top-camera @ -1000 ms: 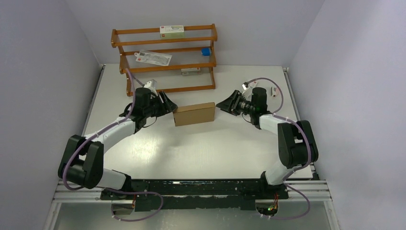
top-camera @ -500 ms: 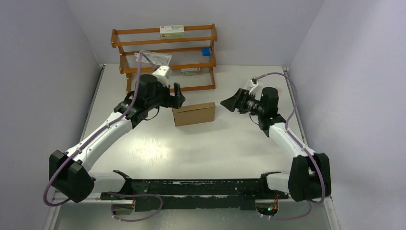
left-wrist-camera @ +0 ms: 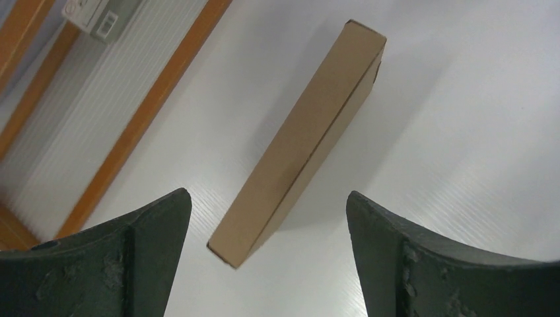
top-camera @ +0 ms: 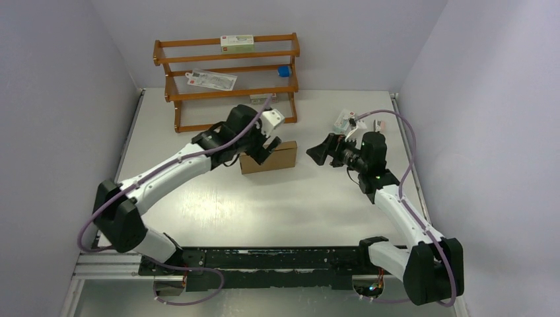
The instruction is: Fold the paper box
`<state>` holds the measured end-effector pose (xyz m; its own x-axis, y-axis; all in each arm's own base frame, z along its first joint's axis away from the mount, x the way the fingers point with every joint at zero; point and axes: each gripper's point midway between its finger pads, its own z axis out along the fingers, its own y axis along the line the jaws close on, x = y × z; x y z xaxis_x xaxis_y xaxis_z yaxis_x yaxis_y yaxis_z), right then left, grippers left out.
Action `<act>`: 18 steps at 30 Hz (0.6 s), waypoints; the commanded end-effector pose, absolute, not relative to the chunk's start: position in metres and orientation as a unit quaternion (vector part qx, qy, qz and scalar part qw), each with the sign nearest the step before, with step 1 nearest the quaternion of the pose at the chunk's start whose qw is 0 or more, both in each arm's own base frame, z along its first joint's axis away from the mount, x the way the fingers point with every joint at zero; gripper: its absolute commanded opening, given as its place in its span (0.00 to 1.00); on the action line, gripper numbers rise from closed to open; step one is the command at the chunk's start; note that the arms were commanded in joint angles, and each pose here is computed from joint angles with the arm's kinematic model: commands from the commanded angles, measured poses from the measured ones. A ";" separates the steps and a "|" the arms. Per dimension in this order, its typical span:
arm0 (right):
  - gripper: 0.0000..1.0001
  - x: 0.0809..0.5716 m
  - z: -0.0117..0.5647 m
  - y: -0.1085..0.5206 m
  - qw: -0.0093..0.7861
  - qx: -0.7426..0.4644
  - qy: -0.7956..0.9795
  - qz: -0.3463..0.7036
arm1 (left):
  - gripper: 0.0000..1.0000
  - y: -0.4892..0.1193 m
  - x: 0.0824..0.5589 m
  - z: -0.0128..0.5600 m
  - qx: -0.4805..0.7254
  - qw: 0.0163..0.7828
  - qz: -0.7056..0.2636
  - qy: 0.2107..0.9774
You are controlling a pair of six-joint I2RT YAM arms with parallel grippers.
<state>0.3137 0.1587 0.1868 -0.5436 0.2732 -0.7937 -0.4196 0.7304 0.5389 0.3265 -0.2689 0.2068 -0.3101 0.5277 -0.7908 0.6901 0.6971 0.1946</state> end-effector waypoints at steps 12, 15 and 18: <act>1.00 0.312 0.185 0.127 0.511 -0.023 0.830 0.224 | 0.89 -0.310 0.364 0.155 0.520 0.381 -0.007 0.764; 0.99 0.312 0.187 0.127 0.515 -0.026 0.829 0.218 | 0.87 -0.310 0.364 0.142 0.537 0.360 -0.004 0.762; 0.99 0.311 0.189 0.128 0.518 -0.028 0.827 0.217 | 0.82 -0.307 0.368 0.129 0.540 0.340 0.005 0.770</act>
